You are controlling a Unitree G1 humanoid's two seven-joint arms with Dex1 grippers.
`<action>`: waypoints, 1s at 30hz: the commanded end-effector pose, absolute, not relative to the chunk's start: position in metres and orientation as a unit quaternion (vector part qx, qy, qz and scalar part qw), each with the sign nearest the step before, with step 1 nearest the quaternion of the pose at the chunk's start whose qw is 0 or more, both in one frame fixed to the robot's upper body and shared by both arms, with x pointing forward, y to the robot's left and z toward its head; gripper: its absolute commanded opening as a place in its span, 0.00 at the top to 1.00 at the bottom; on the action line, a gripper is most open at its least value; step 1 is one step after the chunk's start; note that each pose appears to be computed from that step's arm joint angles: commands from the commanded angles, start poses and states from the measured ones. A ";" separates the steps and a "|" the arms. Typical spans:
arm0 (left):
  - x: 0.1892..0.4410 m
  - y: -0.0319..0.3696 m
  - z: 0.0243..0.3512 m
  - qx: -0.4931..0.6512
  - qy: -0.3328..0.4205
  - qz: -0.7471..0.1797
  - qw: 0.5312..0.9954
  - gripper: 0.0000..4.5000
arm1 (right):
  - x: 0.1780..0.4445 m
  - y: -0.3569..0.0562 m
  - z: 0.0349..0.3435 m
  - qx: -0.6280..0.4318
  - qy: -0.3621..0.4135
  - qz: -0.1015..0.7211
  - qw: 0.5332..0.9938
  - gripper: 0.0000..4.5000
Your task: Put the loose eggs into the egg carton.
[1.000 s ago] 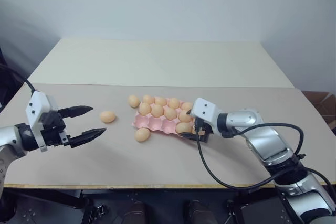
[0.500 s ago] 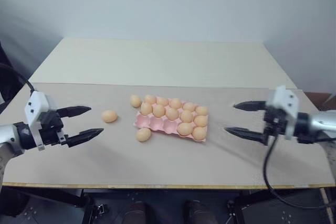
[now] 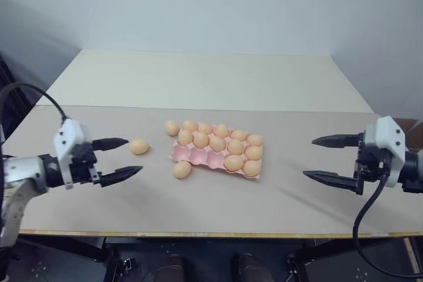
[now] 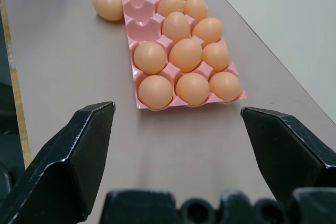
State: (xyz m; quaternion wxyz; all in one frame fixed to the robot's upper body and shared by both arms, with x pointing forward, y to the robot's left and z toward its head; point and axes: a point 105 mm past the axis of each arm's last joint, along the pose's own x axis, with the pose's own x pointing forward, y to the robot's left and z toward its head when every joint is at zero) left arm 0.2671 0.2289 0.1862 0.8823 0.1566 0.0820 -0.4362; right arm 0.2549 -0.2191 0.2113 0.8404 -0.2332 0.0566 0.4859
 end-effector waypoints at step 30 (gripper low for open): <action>0.299 0.130 0.111 0.110 0.179 -0.328 0.921 0.60 | 0.247 -0.207 0.234 -0.252 0.000 0.470 0.846 0.00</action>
